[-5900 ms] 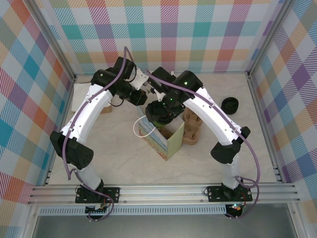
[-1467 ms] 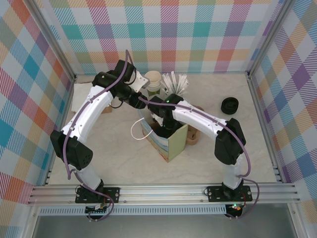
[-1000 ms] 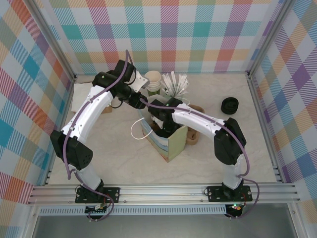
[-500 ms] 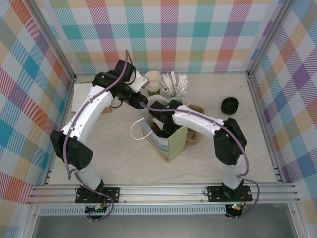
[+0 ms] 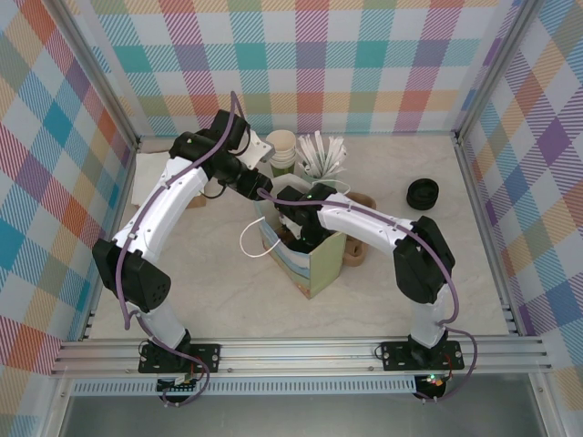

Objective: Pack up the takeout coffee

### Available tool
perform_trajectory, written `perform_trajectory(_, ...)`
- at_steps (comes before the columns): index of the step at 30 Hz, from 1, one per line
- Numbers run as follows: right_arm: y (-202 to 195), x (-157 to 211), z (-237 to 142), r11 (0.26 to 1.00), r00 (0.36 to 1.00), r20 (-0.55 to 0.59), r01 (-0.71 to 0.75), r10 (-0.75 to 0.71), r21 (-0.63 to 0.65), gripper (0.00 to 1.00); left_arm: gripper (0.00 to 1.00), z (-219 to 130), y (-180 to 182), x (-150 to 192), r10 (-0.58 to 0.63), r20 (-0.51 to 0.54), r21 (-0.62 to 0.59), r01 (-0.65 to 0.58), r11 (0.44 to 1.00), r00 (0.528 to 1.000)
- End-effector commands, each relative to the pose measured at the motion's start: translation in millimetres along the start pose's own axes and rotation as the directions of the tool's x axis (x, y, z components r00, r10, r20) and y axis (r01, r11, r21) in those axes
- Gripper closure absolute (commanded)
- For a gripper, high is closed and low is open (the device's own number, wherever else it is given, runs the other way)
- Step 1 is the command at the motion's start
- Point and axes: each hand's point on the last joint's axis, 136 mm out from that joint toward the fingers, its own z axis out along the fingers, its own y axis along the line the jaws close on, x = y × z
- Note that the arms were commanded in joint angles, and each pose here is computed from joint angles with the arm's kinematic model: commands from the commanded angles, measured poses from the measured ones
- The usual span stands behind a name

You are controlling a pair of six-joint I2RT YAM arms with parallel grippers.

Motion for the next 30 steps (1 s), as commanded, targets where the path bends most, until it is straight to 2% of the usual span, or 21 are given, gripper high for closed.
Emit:
perform_trajectory(1, 4, 6, -19, 1.000, 1.000, 0.021, 0.015, -0.014, -0.023, 0.21, 0.46, -5, -1, 6, -0.007, -0.008, 0.020, 0.007, 1.000, 1.000)
perform_trajectory(7, 6, 1, -34, 0.999, 0.998, 0.068, 0.009, -0.007, -0.034, 0.11, 0.46, -5, -2, 6, -0.007, -0.007, 0.022, 0.007, 1.000, 1.000)
perform_trajectory(11, 7, 0, -42, 0.999, 0.996, 0.087, 0.008, -0.004, -0.038, 0.00, 0.46, -6, -3, 5, -0.007, -0.003, 0.028, 0.007, 1.000, 1.000)
perform_trajectory(30, 8, -11, -69, 0.999, 0.989, 0.144, -0.011, 0.018, -0.049, 0.00, 0.48, -16, -11, 3, -0.011, 0.026, 0.058, 0.010, 0.998, 1.000)
